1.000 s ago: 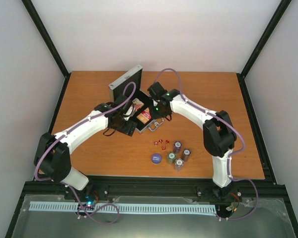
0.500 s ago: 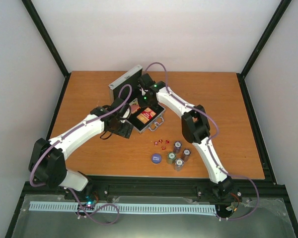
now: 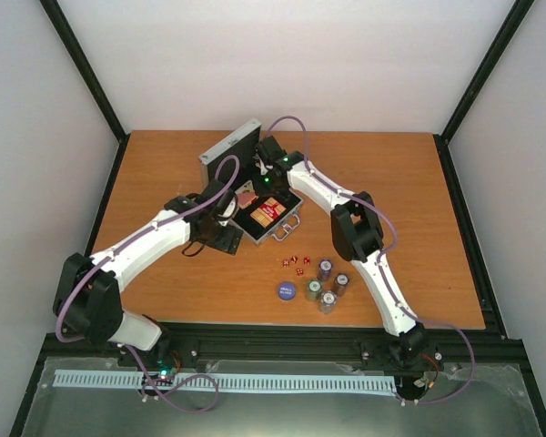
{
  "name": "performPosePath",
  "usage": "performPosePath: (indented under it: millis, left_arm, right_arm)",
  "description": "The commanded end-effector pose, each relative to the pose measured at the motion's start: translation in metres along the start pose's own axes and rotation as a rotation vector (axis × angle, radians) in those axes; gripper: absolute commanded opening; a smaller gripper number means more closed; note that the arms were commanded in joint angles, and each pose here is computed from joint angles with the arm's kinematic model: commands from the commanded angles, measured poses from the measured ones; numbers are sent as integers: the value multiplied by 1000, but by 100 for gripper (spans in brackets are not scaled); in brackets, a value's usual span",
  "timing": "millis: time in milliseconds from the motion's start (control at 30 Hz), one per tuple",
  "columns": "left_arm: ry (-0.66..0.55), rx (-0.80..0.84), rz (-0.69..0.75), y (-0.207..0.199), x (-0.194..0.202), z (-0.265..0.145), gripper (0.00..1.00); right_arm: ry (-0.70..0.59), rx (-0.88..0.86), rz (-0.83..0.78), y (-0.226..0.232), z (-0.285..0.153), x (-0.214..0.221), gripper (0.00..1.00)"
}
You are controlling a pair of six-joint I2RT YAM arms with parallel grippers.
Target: Pack up texas hold em set
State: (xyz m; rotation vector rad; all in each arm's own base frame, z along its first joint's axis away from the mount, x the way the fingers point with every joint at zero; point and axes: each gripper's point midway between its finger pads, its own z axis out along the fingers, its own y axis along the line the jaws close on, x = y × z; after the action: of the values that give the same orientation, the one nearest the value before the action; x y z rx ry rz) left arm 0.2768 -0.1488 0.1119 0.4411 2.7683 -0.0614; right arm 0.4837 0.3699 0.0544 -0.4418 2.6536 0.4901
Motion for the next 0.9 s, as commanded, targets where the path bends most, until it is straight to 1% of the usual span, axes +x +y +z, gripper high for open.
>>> performPosePath:
  millis: [0,267,400,533,600,700,800,867]
  left_arm:
    - [-2,10,6,2,-5,2,88]
    - [4,15,8,4,-7,7,88]
    - [-3,17,8,4,-11,7,88]
    - [-3,19,4,5,-15,10,88]
    - [3,22,-2,4,-17,13,89]
    - [-3,36,-7,2,-20,14,89]
    - [-9,31,-13,3,-23,14,90]
    - [0,27,-17,4,-22,16,91]
  right_arm:
    - [0,17,10,-7,10,0,26]
    - [-6,44,-10,-10,-3,-2,37]
    - [-61,52,-35,-6,-31,-14,46]
    - [-64,79,-58,-9,-57,-8,49]
    - [-46,95,-70,-11,-70,4,53]
    - [-7,116,-104,-13,-86,36,54]
    - [79,120,-151,-14,-95,82,57]
    - [155,126,-194,-14,-99,122,60]
